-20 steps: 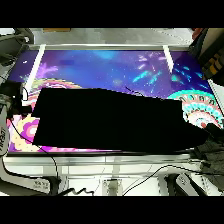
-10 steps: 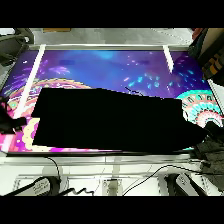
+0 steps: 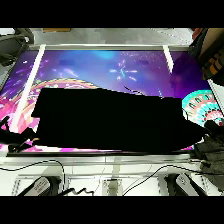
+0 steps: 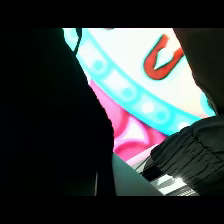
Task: Fold the clothes and pants, and hang the long-sleeved shirts on hangers.
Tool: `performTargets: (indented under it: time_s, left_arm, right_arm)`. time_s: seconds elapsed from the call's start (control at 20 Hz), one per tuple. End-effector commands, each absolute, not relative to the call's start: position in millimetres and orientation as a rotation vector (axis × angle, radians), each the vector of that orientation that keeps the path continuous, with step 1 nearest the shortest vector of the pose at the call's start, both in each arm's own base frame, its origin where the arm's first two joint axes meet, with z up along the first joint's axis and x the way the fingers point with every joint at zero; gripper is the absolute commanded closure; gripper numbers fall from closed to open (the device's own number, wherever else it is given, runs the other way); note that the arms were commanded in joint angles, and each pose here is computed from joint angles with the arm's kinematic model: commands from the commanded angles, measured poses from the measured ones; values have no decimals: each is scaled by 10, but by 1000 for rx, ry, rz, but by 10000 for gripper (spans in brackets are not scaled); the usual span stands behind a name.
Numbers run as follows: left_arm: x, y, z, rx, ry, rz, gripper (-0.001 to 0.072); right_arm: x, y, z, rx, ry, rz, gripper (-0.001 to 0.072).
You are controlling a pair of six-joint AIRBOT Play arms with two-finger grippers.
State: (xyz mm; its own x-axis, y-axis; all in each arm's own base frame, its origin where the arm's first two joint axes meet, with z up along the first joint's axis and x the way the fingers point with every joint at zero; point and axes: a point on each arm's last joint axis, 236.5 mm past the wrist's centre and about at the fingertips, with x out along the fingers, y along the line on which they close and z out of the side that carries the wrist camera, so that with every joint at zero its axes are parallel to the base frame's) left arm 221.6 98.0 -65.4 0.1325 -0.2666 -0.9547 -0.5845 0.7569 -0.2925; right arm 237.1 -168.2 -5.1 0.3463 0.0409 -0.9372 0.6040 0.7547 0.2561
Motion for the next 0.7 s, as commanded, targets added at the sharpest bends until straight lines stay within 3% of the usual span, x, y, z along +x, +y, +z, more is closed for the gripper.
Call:
performTargets:
  time_s: [0.0,0.1,0.25,0.35,0.5,0.55,0.6,0.65]
  left_arm:
    - [2220,950,-887,-825,1394,331,109]
    - [2236,1002,-999,-816,1358,365,114]
    - [2340,1063,-1116,-766,1293,394,204]
    - [2501,1129,-1107,-714,1230,402,430]
    - [2796,1276,-1013,-712,1083,436,453]
    - [2861,1313,-983,-724,1046,447,522]
    - [2897,1324,-962,-736,1025,451,659]
    - [2914,1337,-948,-735,1018,453,696]
  right_arm:
    - [2382,-1679,-45,649,1172,-399,698]
    - [2407,-1717,-35,641,1155,-408,697]
    - [2425,-1743,-30,636,1144,-414,698]
    - [2425,-1743,-29,636,1144,-414,697]
    - [2425,-1743,-29,636,1144,-414,697]
    - [2425,-1742,-29,636,1144,-414,698]
    - [2423,-1740,-30,637,1145,-413,697]
    - [2423,-1740,-30,637,1145,-413,697]
